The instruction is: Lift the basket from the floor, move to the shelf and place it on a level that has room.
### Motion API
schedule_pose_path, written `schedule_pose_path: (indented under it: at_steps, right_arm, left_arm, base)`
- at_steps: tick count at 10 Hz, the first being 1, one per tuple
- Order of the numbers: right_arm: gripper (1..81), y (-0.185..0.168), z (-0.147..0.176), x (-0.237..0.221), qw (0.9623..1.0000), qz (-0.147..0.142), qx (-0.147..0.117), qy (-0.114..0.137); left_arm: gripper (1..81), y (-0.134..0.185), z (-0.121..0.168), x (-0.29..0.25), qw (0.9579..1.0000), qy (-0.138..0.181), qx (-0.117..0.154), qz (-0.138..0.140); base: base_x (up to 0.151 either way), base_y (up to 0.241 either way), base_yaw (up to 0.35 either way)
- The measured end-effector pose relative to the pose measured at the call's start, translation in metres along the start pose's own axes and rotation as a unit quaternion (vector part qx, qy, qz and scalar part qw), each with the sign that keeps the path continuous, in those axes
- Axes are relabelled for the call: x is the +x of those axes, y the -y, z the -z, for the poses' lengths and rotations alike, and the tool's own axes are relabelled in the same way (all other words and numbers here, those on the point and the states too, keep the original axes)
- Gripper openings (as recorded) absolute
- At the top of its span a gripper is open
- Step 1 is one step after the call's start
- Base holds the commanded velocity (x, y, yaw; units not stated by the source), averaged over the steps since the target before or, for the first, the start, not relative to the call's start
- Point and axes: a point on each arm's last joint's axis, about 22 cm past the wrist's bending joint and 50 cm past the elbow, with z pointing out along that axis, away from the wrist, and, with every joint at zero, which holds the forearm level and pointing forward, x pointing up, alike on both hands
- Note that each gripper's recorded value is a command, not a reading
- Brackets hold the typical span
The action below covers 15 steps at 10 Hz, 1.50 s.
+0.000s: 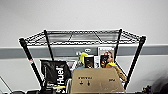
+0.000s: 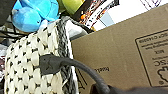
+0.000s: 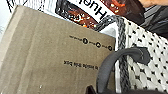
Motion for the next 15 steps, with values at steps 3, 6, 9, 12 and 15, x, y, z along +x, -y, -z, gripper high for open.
schedule_pose_path:
  at_steps: [3,6,9,12,15]
  right_arm:
    - [1.0,0.022,0.001,0.016,0.9999,0.002,0.013,0.001]
    - [1.0,0.048,0.008,0.03,0.9996,0.012,0.025,0.004]
    - [1.0,0.076,0.014,0.043,0.9989,0.025,0.038,0.011]
    - [1.0,0.105,0.021,0.057,0.9978,0.039,0.051,0.015]
    - [1.0,0.132,0.028,0.062,0.9964,0.05,0.065,0.019]
  left_arm:
    - [1.0,-0.02,0.014,0.024,1.0,-0.005,0.001,-0.008]
    - [1.0,-0.046,0.025,0.041,0.9998,-0.003,-0.003,-0.017]
    - [1.0,-0.068,0.039,0.055,0.9996,-0.002,0.001,-0.027]
    - [1.0,-0.093,0.051,0.071,0.9989,-0.005,0.002,-0.046]
    - [1.0,-0.113,0.059,0.078,0.9986,-0.002,-0.002,-0.054]
  base:
    - [0.0,0.0,0.0]
    - [0.0,0.0,0.0]
    - [0.0,0.0,0.0]
    - [0.0,0.0,0.0]
    - [0.0,0.0,0.0]
